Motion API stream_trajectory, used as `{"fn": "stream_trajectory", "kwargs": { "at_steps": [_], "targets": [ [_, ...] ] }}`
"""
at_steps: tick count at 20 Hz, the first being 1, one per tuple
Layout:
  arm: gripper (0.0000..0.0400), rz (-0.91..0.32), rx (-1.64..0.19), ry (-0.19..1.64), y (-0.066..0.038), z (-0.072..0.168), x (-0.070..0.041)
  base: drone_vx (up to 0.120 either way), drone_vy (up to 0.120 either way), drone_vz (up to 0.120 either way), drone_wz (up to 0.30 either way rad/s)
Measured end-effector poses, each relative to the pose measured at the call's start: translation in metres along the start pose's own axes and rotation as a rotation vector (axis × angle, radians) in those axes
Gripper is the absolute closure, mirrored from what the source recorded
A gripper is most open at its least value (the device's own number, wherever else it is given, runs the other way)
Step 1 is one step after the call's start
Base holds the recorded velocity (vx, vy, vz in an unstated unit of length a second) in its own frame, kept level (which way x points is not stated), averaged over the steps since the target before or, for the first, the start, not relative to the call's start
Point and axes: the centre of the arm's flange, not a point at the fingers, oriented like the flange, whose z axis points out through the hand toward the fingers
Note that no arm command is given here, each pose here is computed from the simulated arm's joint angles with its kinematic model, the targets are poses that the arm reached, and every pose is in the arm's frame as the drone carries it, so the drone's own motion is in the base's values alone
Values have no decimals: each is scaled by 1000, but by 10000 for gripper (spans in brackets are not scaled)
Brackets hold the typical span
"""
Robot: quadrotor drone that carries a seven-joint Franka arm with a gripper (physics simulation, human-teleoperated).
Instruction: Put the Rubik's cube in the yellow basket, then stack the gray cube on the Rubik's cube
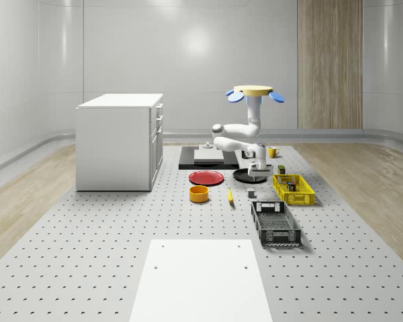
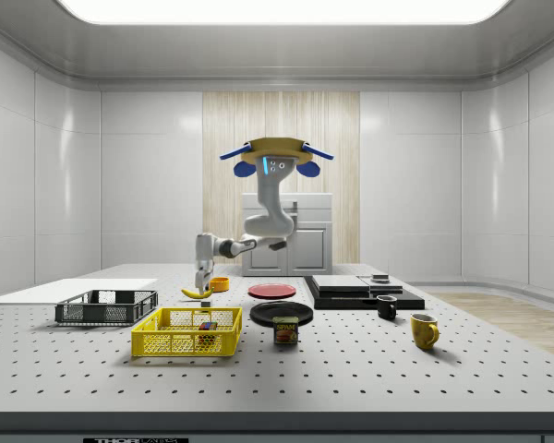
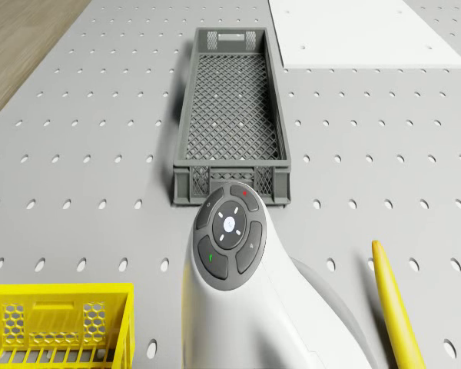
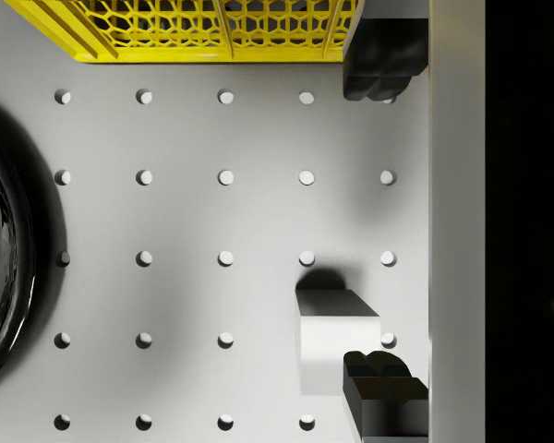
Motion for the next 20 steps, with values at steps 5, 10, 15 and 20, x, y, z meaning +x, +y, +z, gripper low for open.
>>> {"fn": "stream_trajectory", "kwargs": {
  "at_steps": [5, 10, 15, 20],
  "targets": [
    [0, 0, 0, 0, 0, 0, 0, 0, -120, -48, 0],
    [0, 0, 0, 0, 0, 0, 0, 0, -120, 0, 0],
    [0, 0, 0, 0, 0, 0, 0, 0, -16, -64, 0],
    [0, 0, 0, 0, 0, 0, 0, 0, -32, -16, 0]
  ]
}}
